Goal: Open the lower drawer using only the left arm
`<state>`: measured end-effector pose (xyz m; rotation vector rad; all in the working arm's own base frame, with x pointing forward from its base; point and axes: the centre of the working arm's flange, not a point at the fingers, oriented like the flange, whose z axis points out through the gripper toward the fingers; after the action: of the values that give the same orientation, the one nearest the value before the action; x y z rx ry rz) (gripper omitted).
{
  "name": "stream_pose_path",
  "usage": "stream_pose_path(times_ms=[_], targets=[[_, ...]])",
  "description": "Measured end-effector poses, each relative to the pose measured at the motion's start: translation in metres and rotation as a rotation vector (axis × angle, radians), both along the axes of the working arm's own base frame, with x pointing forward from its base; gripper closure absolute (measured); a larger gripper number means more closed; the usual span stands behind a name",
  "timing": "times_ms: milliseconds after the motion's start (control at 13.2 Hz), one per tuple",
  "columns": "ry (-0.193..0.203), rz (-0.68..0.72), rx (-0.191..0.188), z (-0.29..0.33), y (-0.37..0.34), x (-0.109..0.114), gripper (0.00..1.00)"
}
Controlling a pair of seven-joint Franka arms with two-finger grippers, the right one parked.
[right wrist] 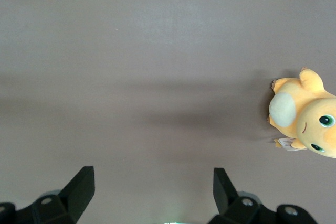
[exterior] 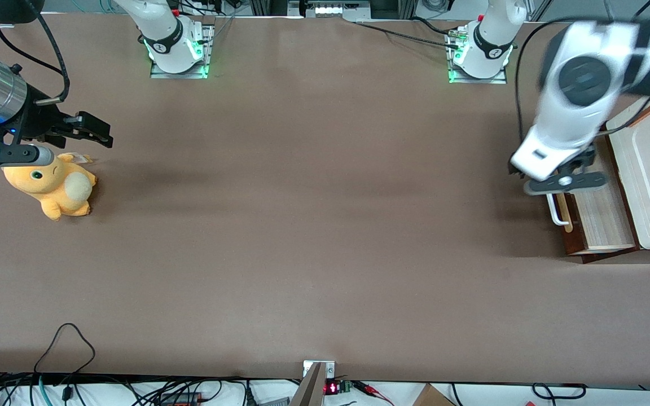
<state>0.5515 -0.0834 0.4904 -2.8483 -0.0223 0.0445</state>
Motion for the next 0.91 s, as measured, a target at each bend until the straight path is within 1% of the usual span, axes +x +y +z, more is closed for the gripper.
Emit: stream_pose_path(times_ms=[227, 303, 379, 606, 758, 909], targets=[[0.006, 0.004, -0.139, 0.047, 0.031, -0.005, 0.00], [0.005, -0.004, -0.172, 0.056, 0.044, -0.005, 0.00], [0.004, -0.011, -0.192, 0.061, 0.056, -0.006, 0.00], [-0.004, -0.033, -0.204, 0.073, 0.067, -0.005, 0.00], [-0.010, -0.035, -0.229, 0.086, 0.065, -0.006, 0.00], [-0.018, -0.036, -0.238, 0.096, 0.064, -0.006, 0.00]])
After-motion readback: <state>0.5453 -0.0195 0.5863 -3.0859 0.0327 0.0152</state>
